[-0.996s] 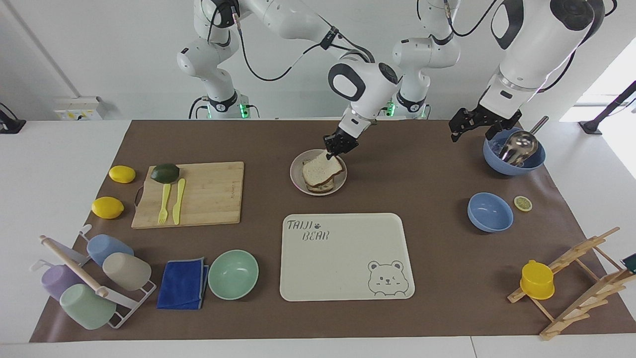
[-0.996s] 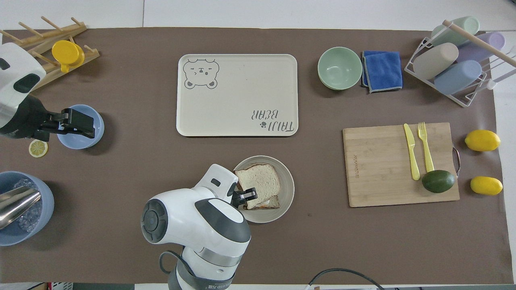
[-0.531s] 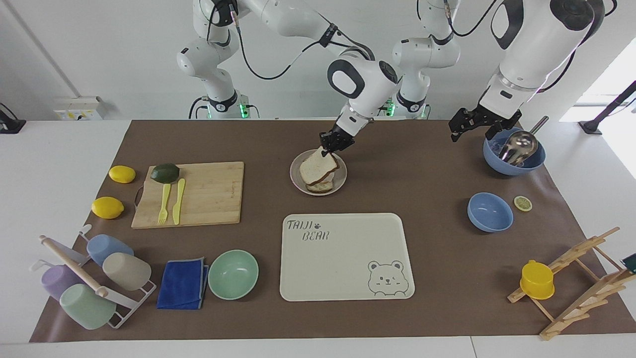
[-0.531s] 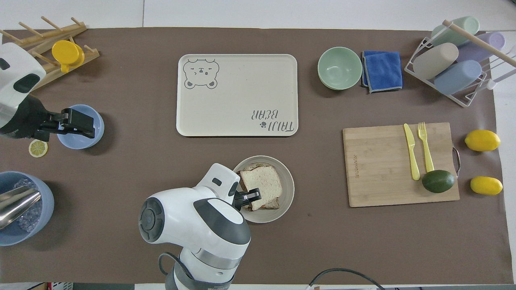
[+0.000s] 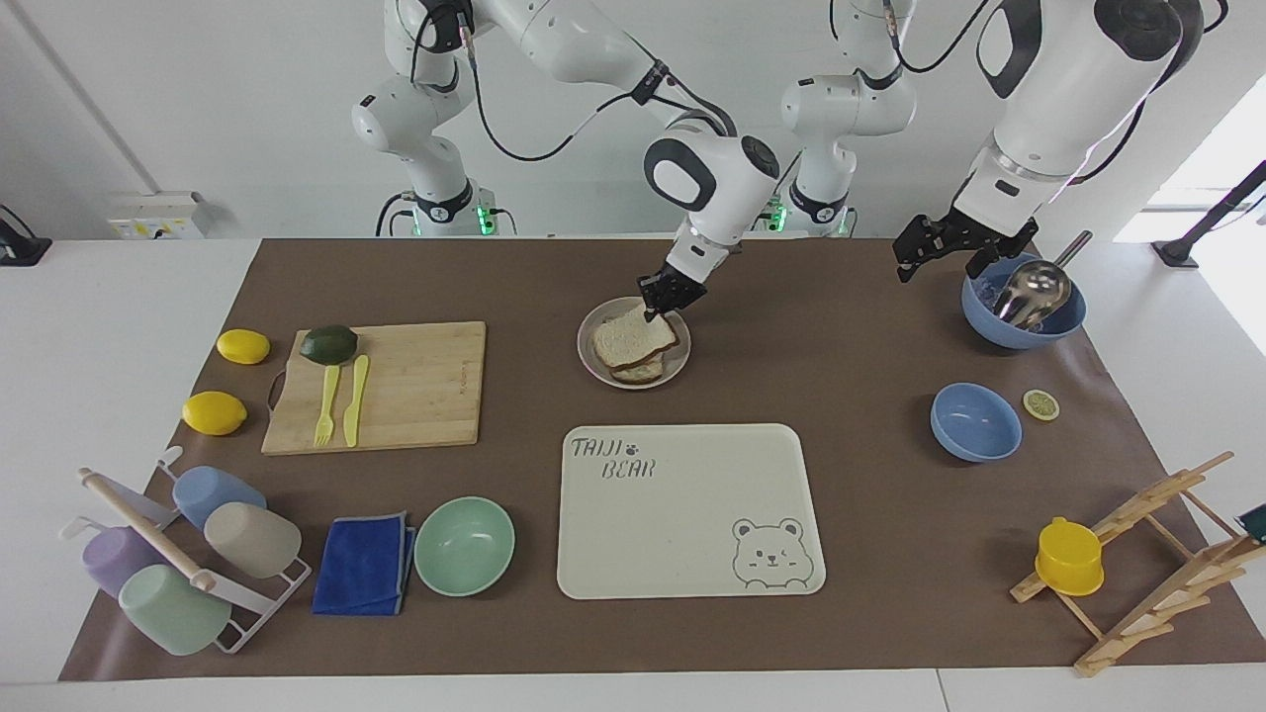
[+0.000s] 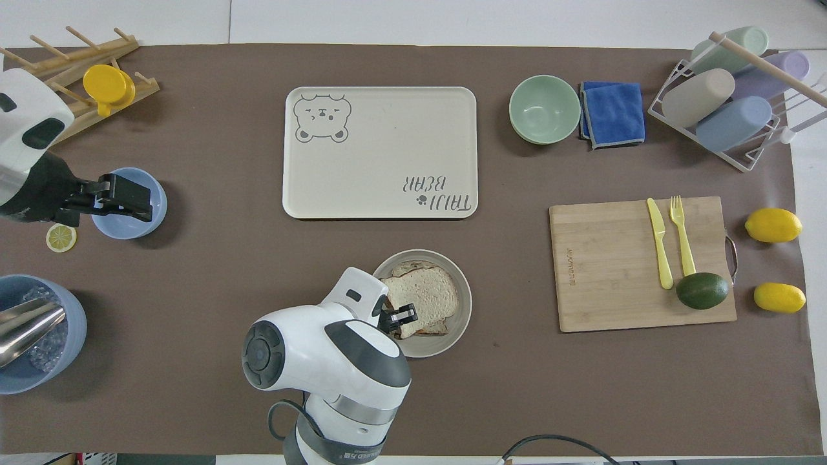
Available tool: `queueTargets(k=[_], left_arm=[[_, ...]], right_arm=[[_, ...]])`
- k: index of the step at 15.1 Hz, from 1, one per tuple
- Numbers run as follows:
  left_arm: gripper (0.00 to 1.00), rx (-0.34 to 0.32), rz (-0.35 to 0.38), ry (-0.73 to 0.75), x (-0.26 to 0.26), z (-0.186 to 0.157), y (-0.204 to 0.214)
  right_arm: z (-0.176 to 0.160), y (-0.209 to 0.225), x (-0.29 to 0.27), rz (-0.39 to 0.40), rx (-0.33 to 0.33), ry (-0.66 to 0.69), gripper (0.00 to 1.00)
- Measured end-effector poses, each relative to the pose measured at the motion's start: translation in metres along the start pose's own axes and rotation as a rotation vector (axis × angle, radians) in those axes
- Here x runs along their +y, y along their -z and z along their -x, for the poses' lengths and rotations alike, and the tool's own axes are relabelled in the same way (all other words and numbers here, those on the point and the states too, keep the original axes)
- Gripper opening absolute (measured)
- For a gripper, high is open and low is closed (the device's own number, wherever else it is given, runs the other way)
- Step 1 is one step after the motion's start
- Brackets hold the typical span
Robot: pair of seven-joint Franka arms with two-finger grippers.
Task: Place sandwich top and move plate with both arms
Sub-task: 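Lower the bread slice onto the egg toast and release it, then withdraw the right gripper while the left gripper reaches toward the plate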
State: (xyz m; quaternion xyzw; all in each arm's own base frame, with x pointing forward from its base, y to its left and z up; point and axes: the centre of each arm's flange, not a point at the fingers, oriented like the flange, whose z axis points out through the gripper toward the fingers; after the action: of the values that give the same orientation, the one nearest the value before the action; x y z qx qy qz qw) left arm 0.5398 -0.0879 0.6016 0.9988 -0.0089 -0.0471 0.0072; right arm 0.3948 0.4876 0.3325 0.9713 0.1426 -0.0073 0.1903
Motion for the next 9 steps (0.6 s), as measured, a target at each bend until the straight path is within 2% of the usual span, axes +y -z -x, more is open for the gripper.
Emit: queueTargets(k=[2,3,6,9], left_arm=[[1.0,0.0,0.0,0.0,0.0,0.0,0.0],[1.0,0.0,0.0,0.0,0.0,0.0,0.0],[1.0,0.0,0.0,0.004,-0.001,0.0,0.0],[1.0,-0.001,0.0,0.007,-0.003,0.0,0.0]], right_arm=[[-0.001,0.002,0.002,-0.037,-0.021,-0.02,0.15],[-0.002,0.005,0.004,-0.055,-0.028,-0.031,0.22],[-0.016,0.016,0.025,-0.102,-0.018,-0.074,0.52],[-0.049,0.042,0.099,-0.217,-0.018,-0.133,0.85]])
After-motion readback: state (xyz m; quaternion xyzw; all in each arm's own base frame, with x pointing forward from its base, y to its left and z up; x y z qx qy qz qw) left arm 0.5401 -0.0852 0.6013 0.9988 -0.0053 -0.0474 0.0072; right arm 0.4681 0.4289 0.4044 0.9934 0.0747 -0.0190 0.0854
